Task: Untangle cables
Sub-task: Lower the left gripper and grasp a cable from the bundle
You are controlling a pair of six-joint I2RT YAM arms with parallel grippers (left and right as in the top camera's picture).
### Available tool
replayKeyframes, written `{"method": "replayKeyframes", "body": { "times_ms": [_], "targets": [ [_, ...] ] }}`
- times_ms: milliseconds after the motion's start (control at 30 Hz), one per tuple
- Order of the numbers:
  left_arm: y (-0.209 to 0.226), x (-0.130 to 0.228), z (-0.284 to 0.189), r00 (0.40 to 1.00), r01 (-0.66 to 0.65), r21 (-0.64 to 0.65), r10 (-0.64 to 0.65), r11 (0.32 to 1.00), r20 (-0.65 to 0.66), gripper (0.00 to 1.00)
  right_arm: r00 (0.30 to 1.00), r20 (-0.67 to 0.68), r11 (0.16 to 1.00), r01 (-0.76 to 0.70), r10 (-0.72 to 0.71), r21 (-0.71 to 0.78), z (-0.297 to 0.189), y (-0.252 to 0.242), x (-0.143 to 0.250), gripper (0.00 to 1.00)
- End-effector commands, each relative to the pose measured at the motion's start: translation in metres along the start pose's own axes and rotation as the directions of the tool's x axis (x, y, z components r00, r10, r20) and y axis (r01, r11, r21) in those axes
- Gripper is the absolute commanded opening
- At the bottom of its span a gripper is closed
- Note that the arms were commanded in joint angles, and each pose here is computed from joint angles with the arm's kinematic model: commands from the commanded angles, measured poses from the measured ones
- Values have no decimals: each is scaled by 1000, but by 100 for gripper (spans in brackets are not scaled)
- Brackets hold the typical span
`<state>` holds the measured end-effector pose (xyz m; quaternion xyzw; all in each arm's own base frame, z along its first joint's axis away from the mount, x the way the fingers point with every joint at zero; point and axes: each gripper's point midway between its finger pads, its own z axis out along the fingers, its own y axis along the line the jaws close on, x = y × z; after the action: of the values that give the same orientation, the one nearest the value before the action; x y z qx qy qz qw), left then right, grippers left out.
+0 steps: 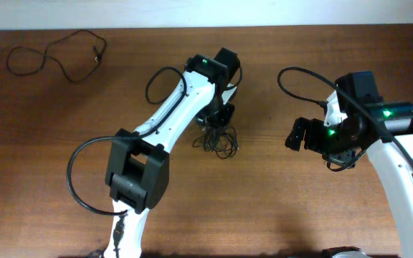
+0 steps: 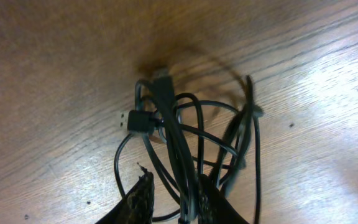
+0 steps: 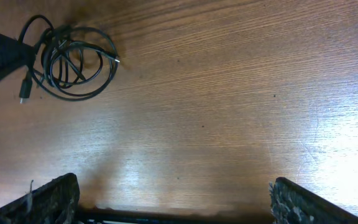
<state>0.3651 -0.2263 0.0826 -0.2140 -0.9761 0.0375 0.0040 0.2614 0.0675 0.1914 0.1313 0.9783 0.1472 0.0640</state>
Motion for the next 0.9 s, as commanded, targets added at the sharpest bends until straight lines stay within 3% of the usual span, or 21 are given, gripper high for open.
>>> {"method": "replayKeyframes", "body": {
  "times_ms": [0,33,133,267,400,567,867],
  "targets": [
    [3,3,10,1000,-1,-12,1,1000,-15,24,1000,12,1000,6,-6,1,-2,0,-4,99],
    [3,2,10,1000,-1,-12,1,1000,-11,22,1000,13,1000,6,-6,1,-2,0,-4,99],
    [2,-1,10,1000,-3,-11,3,1000,1,0,1000,12,1000,6,-6,1,-2,0,-4,99],
    [0,-8,-7,1000,-4,-3,4,1000,29,0,1000,13,1000,7,-6,-3,-2,1,-4,99],
    [-31,-20,-51,995,-31,154,17,988,94,0,1000,8,998,12,-12,-60,-2,11,-5,99],
    [-84,-24,-111,969,-205,417,125,886,211,0,1000,13,994,19,-18,-107,-3,20,-7,99],
    [-123,-12,-146,957,-279,632,153,723,248,0,998,55,981,48,-38,-185,-5,36,-18,99]
  ]
}}
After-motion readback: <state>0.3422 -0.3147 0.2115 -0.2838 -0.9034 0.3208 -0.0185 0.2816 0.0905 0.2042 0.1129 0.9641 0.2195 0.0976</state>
